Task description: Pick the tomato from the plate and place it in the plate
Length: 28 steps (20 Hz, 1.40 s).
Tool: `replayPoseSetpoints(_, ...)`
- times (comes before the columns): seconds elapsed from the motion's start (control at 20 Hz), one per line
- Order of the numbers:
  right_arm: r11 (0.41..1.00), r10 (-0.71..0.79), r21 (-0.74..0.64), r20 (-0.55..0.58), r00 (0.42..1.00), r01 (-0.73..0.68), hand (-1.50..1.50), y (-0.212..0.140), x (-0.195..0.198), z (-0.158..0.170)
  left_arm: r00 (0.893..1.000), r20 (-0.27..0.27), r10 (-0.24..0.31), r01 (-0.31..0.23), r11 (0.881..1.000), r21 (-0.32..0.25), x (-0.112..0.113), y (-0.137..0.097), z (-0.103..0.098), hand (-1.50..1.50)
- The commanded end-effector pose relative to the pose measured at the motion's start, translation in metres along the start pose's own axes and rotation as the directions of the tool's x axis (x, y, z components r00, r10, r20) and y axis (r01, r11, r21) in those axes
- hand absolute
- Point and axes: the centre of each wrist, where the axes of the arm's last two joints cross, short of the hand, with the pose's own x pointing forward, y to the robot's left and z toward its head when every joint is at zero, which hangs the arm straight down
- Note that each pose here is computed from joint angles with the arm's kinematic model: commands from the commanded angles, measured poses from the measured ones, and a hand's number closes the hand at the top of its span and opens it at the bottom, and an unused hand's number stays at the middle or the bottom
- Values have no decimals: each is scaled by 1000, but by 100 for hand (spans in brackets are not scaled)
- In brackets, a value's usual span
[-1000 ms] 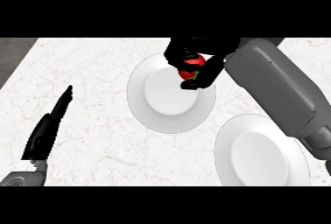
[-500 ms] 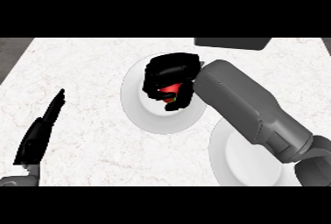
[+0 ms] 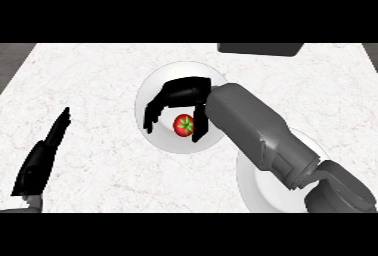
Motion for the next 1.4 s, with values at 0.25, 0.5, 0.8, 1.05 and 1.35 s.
replayPoseSetpoints(0.25, 905, -344, -213, 140, 928, 368, -150, -23, -9, 18, 1000, 24, -2, 2, 1000, -3, 3, -2, 2, 0)
replayPoseSetpoints(0.5, 848, -432, -300, 89, 898, 437, -150, -63, -3, 43, 999, 39, -10, 10, 1000, -5, 5, -7, -3, 0)
replayPoseSetpoints(0.8, 762, -523, -366, 138, 841, 534, -150, -70, -6, 66, 997, 80, 8, -4, 999, -47, 19, -9, -14, 0)
replayPoseSetpoints(1.05, 746, -508, -397, 181, 842, 535, -150, -83, 0, 79, 996, 94, 2, 2, 999, -42, 23, -5, -18, 0)
replayPoseSetpoints(1.35, 749, -478, -433, 171, 862, 501, -150, -98, 6, 96, 993, 114, 7, 0, 998, -64, 28, -18, -21, 0)
